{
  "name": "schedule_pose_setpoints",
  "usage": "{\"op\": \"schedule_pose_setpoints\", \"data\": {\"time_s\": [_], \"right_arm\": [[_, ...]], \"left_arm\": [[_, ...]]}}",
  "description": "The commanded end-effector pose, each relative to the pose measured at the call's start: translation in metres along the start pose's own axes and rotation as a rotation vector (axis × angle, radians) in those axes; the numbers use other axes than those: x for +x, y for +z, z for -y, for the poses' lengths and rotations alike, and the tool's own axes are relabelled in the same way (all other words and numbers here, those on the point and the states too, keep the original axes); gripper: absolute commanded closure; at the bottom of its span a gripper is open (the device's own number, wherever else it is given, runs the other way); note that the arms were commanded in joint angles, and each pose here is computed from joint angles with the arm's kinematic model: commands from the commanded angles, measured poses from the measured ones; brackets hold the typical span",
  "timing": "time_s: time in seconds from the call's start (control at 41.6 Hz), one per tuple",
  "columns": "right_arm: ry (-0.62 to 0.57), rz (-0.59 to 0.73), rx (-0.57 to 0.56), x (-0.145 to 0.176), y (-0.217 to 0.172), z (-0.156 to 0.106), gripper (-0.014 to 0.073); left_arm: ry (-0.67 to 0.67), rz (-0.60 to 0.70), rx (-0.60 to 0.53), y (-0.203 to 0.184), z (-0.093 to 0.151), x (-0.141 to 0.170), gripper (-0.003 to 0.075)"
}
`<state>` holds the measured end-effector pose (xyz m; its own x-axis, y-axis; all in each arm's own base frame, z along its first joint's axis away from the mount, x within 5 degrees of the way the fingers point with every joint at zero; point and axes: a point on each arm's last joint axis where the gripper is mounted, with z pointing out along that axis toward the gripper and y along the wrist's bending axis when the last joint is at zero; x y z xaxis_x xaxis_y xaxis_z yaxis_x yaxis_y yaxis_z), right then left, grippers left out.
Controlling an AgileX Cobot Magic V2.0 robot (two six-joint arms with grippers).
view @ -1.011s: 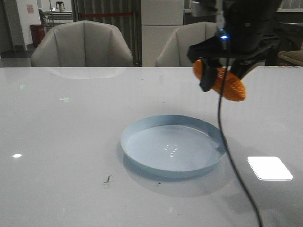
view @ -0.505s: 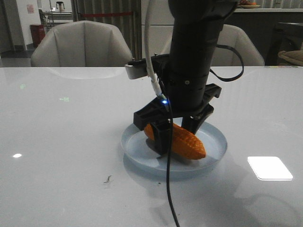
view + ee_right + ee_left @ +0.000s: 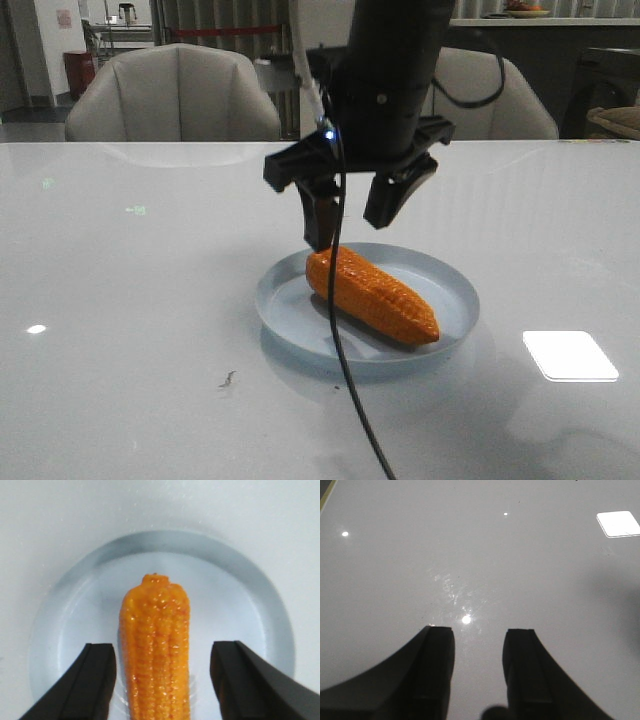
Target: Place corn on plate with both arms
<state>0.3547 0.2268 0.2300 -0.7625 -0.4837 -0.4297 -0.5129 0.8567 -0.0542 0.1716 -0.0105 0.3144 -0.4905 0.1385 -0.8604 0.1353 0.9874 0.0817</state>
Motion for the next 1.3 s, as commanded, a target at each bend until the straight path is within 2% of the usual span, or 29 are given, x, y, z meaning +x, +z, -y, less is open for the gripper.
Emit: {"op": "schedule_pose_setpoints", "data": {"time_s": [0.0, 0.144, 0.361, 0.529, 0.65, 0.794, 0.962, 1.155, 1.275], "right_arm": [[0.017, 0.153, 0.017, -0.019, -0.057, 0.014, 0.0085], [0.066, 0.224, 0.044, -0.02, -0.097, 0.035, 0.0085], [0.2, 0.334, 0.135, 0.003, -0.174, 0.089, 0.0086], [0.322, 0.428, 0.238, 0.04, -0.228, 0.128, 0.0086], [0.392, 0.426, 0.296, 0.076, -0.241, 0.141, 0.0086], [0.486, 0.428, 0.33, 0.127, -0.242, 0.144, 0.0086], [0.569, 0.426, 0.34, 0.18, -0.23, 0.131, 0.0086], [0.583, 0.397, 0.336, 0.217, -0.217, 0.112, 0.0086], [0.585, 0.389, 0.333, 0.226, -0.214, 0.107, 0.0086]], "left_arm": [[-0.021, 0.109, -0.013, -0.007, -0.002, -0.015, 0.0398], [-0.021, 0.109, -0.013, -0.007, -0.002, -0.015, 0.0397], [-0.021, 0.109, -0.013, -0.007, -0.002, -0.015, 0.0397], [-0.021, 0.109, -0.013, -0.007, -0.002, -0.015, 0.0398], [-0.021, 0.109, -0.013, -0.007, -0.002, -0.015, 0.0398], [-0.021, 0.109, -0.013, -0.007, -0.002, -0.015, 0.0397], [-0.021, 0.11, -0.014, -0.007, -0.002, -0.016, 0.0397], [-0.021, 0.11, -0.014, -0.007, -0.002, -0.016, 0.0397], [-0.021, 0.11, -0.014, -0.007, -0.002, -0.016, 0.0397]]}}
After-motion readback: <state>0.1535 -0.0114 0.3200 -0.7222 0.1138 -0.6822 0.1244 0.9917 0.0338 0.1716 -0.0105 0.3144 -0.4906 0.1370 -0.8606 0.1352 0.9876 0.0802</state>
